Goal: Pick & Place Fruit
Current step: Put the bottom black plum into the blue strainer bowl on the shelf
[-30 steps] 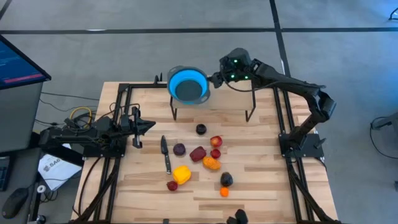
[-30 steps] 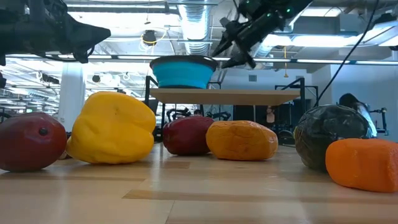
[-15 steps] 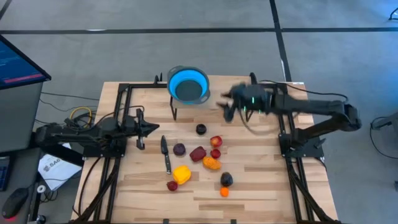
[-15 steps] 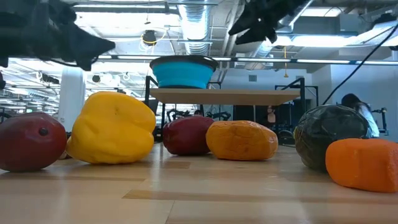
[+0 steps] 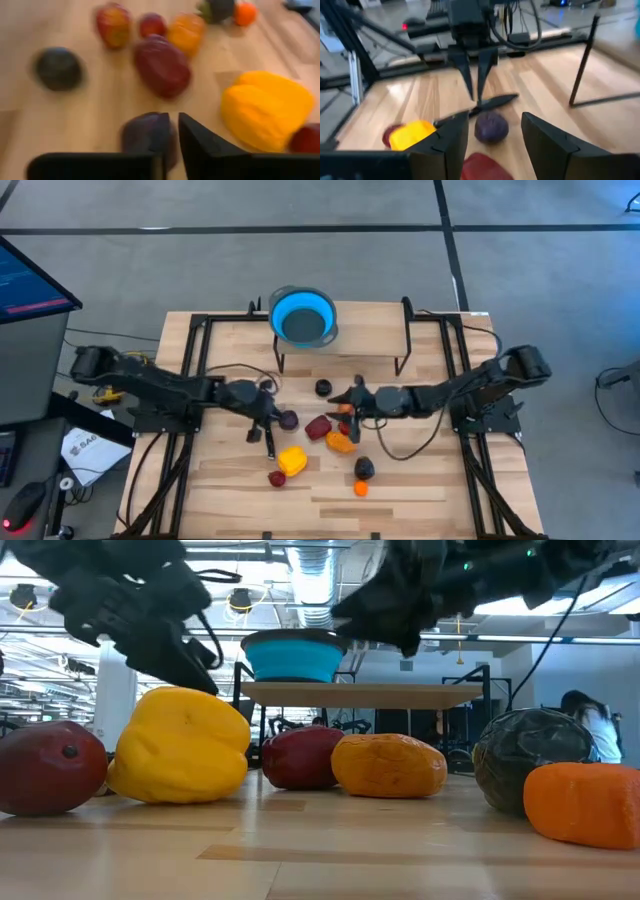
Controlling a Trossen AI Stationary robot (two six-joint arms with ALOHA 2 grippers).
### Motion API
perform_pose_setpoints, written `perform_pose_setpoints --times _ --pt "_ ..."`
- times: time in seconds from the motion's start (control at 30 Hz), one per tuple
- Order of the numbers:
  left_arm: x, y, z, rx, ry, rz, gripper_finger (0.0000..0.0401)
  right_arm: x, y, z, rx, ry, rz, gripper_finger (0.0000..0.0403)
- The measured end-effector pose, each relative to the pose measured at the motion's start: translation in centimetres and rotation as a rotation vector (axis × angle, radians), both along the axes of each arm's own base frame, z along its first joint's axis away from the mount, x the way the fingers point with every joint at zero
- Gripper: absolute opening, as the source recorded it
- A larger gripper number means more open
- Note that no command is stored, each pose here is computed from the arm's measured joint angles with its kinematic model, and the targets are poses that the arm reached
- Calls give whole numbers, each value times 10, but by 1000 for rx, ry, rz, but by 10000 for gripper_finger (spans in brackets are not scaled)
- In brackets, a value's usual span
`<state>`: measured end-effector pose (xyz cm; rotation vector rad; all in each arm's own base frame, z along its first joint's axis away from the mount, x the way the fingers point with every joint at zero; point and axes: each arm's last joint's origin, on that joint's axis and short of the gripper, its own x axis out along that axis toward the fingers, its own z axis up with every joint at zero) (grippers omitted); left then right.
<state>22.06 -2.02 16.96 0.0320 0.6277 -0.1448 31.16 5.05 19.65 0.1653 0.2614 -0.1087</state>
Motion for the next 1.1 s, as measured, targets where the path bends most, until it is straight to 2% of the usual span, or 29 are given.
perform_pose_setpoints --times 0.1,0.2,0.37,0.5,0.7,0.87,1.1 --pt "14 -3 -1 -27 27 -37 94 11 2 -12 -6 36 3 171" --pt "21 -2 0 -12 31 -42 161 19 3 -17 -8 50 3 165" --pt "25 4 -8 15 71 4 276 29 5 -23 -9 54 6 156" --pt "29 6 -22 0 135 27 331 31 6 -25 -9 56 5 149" --pt "32 7 -41 50 209 77 346 31 6 -26 -8 50 4 138" --pt "32 7 -44 52 219 76 321 32 6 -24 -5 32 4 133" --pt "24 8 -32 65 227 91 289 33 2 -23 -4 28 -5 136"
